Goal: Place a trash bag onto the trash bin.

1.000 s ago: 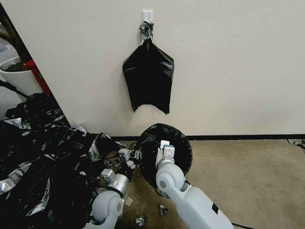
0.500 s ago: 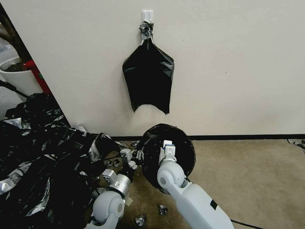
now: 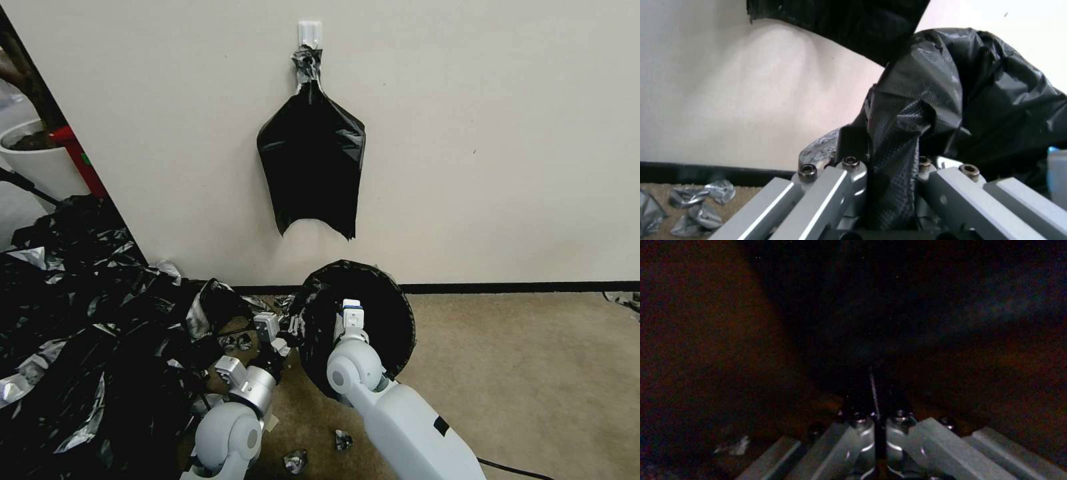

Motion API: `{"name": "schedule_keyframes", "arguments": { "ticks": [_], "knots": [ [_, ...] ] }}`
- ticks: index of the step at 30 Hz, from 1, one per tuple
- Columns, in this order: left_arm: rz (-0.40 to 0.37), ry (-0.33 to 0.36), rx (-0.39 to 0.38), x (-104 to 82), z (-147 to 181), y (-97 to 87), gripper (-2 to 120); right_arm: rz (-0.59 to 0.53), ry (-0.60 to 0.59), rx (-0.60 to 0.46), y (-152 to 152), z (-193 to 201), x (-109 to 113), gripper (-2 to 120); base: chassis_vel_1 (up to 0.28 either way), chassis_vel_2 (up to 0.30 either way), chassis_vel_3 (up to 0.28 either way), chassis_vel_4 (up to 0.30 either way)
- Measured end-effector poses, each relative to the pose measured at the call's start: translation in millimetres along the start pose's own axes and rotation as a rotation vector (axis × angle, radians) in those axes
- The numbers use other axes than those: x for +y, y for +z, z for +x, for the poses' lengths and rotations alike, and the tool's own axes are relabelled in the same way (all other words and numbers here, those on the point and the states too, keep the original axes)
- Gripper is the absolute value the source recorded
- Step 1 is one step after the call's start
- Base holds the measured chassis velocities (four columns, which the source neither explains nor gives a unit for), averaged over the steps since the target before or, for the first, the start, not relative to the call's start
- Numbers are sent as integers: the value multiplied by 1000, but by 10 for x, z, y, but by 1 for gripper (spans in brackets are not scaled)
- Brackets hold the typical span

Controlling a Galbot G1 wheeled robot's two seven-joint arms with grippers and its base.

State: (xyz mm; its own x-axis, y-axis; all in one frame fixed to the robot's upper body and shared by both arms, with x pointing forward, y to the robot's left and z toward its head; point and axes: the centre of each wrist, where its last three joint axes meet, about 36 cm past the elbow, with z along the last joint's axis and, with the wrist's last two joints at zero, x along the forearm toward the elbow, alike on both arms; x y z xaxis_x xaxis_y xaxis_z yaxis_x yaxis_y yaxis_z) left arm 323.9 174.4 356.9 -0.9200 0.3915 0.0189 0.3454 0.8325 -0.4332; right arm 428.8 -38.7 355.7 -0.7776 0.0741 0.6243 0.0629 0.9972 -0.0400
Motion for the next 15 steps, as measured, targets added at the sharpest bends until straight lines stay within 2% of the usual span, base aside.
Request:
{"name": "schedule_keyframes", "arguments": {
  "ticks": [7,15],
  "knots": [
    [5,9,-1,-23,0,-19,5,37,40,-13,48,-83,-55,0,0,0,0,0],
    [16,22,-5,-41,-6,-22,5,43,10,-5,52,-75,-44,0,0,0,0,0]
  ]
}}
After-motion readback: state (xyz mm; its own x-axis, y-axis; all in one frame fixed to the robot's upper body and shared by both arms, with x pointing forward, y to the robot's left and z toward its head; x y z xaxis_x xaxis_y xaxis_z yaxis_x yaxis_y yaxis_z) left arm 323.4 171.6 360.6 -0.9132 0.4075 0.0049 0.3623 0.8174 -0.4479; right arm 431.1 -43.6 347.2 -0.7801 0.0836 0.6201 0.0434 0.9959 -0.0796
